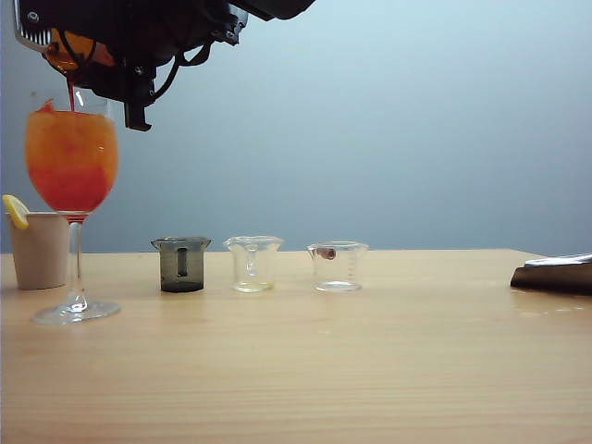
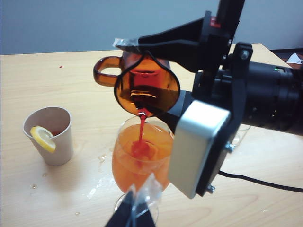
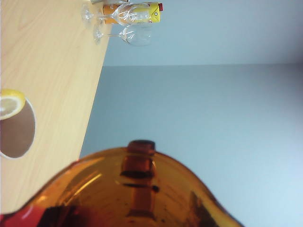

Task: Pick up the fourth measuring cup from the left, pour the grenadine inside into the goblet, and finally put the measuring cup back in its original place.

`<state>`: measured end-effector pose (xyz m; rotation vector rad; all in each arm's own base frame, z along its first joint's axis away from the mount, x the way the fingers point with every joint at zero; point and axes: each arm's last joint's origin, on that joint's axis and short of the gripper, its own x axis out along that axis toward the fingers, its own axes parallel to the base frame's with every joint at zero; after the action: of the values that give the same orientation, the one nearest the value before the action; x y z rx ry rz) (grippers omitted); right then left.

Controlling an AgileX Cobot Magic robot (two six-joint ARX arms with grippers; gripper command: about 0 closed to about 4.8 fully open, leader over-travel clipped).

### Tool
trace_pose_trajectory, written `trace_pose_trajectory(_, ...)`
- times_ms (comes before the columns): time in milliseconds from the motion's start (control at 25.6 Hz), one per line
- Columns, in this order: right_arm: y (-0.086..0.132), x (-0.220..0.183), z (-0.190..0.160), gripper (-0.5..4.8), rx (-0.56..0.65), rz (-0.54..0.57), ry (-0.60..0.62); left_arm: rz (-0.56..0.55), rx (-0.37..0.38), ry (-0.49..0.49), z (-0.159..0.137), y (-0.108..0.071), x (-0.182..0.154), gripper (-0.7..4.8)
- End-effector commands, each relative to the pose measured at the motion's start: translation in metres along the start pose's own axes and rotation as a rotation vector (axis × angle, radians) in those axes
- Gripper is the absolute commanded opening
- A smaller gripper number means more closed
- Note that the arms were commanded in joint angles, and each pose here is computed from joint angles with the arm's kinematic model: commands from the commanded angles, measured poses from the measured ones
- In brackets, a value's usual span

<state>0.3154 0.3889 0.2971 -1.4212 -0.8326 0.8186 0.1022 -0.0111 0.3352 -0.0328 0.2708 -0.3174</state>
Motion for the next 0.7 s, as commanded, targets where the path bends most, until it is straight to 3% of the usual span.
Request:
trace_pose_trajectory(39, -0.0081, -0.0017, 0.0008, -0.01, -0.032, -0.033, -0.002, -0.001, 0.000, -0.009, 0.0006, -0.0003, -0.0008, -0.06)
trace_pose_trajectory(704, -0.0077, -0.0016, 0.0012, -0.02, -0.188, -0.030, 0.007, -0.002, 0.002, -0.014, 0.0007, -0.0008, -0.0022, -0.06)
